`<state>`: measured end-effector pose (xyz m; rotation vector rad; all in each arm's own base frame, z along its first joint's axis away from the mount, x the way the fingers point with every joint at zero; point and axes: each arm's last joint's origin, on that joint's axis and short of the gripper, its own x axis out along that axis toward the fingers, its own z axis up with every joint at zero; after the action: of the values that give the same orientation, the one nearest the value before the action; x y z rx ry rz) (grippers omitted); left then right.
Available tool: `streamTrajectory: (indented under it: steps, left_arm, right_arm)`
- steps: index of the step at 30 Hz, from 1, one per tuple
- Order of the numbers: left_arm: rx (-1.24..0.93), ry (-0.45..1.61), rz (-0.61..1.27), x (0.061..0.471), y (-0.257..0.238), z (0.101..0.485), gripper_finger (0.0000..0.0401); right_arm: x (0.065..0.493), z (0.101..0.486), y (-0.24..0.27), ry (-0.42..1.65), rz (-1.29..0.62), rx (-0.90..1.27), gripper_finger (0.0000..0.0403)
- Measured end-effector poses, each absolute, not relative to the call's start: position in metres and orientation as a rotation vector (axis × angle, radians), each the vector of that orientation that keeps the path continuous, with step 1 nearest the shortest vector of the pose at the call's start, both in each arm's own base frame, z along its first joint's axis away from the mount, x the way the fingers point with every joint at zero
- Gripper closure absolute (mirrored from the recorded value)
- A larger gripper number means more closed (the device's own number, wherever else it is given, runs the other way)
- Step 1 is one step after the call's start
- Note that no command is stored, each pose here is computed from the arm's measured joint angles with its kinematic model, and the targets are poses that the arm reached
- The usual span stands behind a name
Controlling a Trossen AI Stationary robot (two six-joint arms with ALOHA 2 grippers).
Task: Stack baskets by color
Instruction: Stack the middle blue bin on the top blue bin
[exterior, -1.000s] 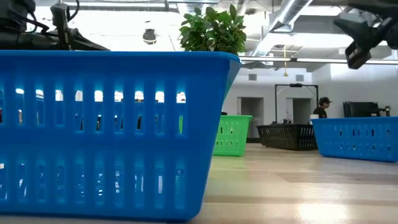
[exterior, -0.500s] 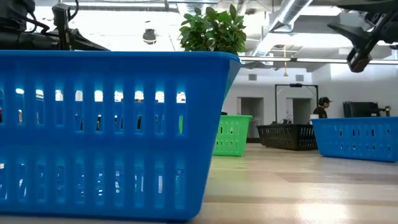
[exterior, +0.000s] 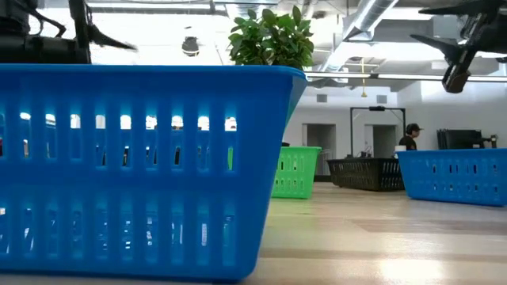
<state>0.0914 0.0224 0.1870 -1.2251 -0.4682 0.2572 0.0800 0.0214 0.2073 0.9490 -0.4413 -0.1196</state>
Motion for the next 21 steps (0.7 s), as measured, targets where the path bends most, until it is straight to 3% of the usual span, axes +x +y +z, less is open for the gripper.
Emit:
streamTrajectory:
  steps: [3,6,13,21]
  left_arm:
    - [-1.197,-0.574,0.178,0.088,0.022,0.199,0.0230]
    - [-1.130,-0.681,0.123,0.082,0.021,0.213,0.0224]
    - [-0.937,-0.788,0.131,0.066,0.019,0.256,0.0195]
    - [-0.740,-0.821,0.208,0.058,0.018,0.309,0.0157]
  right_arm:
    - [0.080,0.211,0.017,-0.500,-0.112,1.098,0.0230]
    - [0.078,0.227,0.014,-0.527,-0.094,1.108,0.0229]
    - [0.080,0.290,0.006,-0.577,-0.304,0.856,0.0229]
    - [0.100,0.345,0.005,-0.294,-0.513,0.720,0.0228]
